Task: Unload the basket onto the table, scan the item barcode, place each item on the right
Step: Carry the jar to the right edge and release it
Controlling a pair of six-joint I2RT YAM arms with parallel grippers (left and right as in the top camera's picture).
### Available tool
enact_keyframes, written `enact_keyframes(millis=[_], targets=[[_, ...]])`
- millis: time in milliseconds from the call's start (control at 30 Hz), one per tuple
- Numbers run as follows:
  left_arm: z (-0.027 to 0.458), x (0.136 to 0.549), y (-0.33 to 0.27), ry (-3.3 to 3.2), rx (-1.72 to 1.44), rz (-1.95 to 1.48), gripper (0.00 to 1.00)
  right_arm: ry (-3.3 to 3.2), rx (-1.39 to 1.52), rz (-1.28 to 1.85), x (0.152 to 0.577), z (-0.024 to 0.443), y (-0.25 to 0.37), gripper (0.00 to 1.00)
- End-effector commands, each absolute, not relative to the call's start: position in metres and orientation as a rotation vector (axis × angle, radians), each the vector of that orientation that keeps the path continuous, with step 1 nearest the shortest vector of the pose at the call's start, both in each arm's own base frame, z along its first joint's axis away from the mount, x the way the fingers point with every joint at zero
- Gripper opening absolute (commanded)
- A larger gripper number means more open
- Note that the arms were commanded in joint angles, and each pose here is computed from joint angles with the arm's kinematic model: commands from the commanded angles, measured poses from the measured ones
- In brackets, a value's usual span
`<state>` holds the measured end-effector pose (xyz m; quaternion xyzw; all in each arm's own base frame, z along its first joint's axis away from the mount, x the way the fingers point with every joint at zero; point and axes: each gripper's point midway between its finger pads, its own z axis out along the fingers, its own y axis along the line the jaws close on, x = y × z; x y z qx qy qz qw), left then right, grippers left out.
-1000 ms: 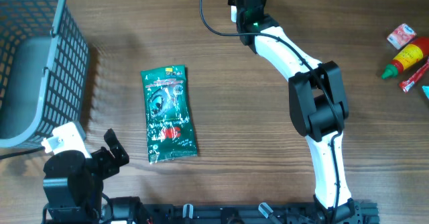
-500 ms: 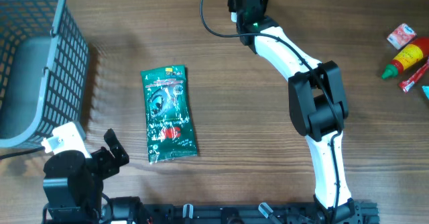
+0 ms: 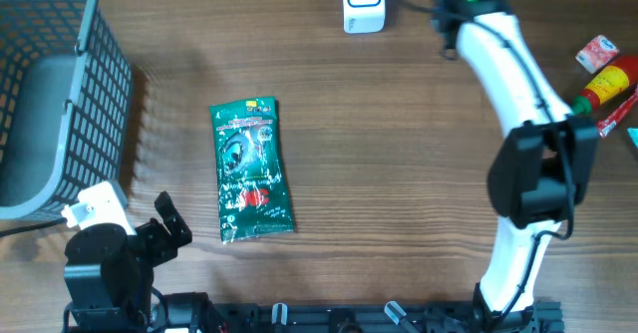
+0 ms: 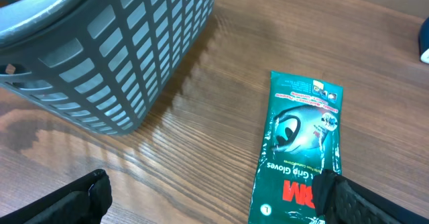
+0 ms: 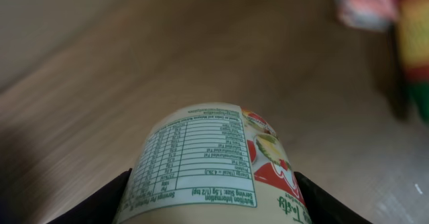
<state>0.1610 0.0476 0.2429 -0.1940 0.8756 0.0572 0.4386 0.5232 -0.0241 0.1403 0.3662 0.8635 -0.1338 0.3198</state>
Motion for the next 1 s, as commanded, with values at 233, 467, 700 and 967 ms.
enact_keyframes(millis=[233,467,700,967], targets=[[0.245,0.161,0.046,2.170,-0.472,0.133,1.00,2.091,1.724,-0.117,0.487,0.070,-0.099,0.62],[0.245,0.161,0.046,2.170,-0.472,0.133,1.00,2.090,1.737,-0.159,0.478,0.049,-0.167,0.63],[0.245,0.161,0.046,2.170,-0.472,0.133,1.00,2.074,1.830,-0.126,0.471,0.035,-0.177,1.00],[0.245,0.161,0.046,2.170,-0.472,0.133,1.00,2.084,1.840,-0.100,0.466,0.047,-0.171,1.00]])
